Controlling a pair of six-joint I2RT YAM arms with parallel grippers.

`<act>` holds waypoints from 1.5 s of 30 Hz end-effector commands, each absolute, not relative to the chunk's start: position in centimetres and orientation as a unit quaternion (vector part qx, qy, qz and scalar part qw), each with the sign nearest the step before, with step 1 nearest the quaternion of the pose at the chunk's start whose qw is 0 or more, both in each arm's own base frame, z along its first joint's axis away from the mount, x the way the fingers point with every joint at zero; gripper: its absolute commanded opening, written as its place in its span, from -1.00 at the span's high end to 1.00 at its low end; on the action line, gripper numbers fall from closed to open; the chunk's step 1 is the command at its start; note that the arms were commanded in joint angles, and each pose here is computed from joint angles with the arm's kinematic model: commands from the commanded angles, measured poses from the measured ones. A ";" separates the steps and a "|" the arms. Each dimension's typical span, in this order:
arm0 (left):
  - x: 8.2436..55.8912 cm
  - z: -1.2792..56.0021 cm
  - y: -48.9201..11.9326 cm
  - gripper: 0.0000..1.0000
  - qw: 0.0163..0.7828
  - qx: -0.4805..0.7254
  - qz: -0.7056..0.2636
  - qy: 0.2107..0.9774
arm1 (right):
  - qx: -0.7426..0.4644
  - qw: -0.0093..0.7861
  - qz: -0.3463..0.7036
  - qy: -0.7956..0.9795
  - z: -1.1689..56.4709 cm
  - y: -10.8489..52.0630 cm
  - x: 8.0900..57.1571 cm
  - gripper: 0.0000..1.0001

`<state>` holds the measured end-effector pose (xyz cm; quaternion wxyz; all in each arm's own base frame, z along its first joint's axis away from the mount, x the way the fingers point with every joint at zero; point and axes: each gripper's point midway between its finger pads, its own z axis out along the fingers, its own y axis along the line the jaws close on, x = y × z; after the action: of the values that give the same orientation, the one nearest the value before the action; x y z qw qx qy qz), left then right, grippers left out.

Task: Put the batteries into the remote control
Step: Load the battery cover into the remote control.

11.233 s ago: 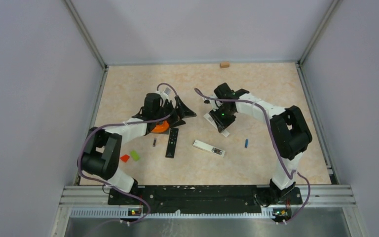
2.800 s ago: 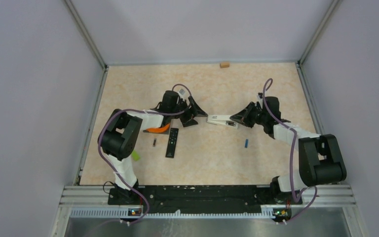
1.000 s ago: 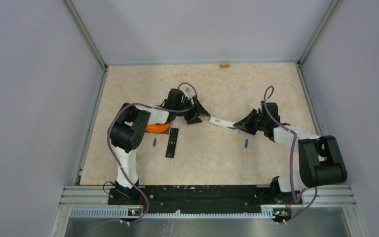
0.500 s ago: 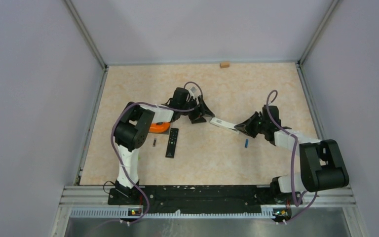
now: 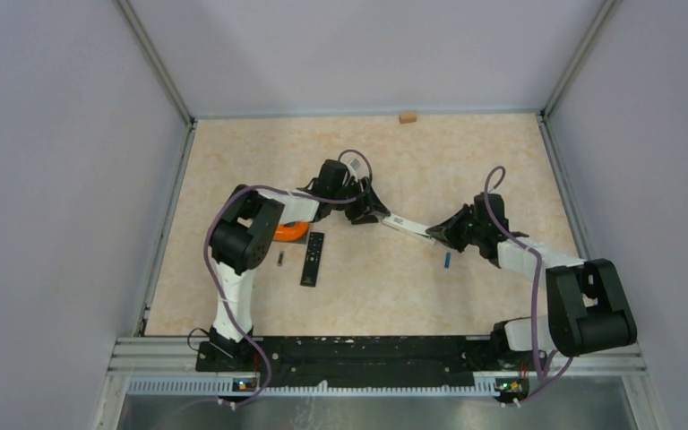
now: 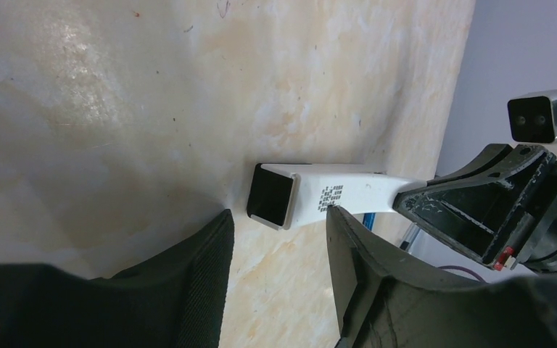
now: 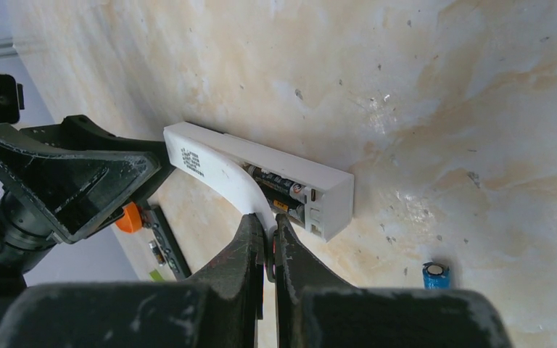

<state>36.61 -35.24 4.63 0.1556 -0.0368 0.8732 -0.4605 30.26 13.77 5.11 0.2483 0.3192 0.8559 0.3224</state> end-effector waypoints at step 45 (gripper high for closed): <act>32.6 -4.8 -32.3 0.24 0.076 0.000 -0.274 0.959 | 0.284 0.238 0.246 0.895 4.2 11.6 28.2 0.11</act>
<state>36.35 -36.42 3.48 0.1440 0.0145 0.9044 -0.4014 26.98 11.30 3.57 0.2205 0.3008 0.8982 0.2326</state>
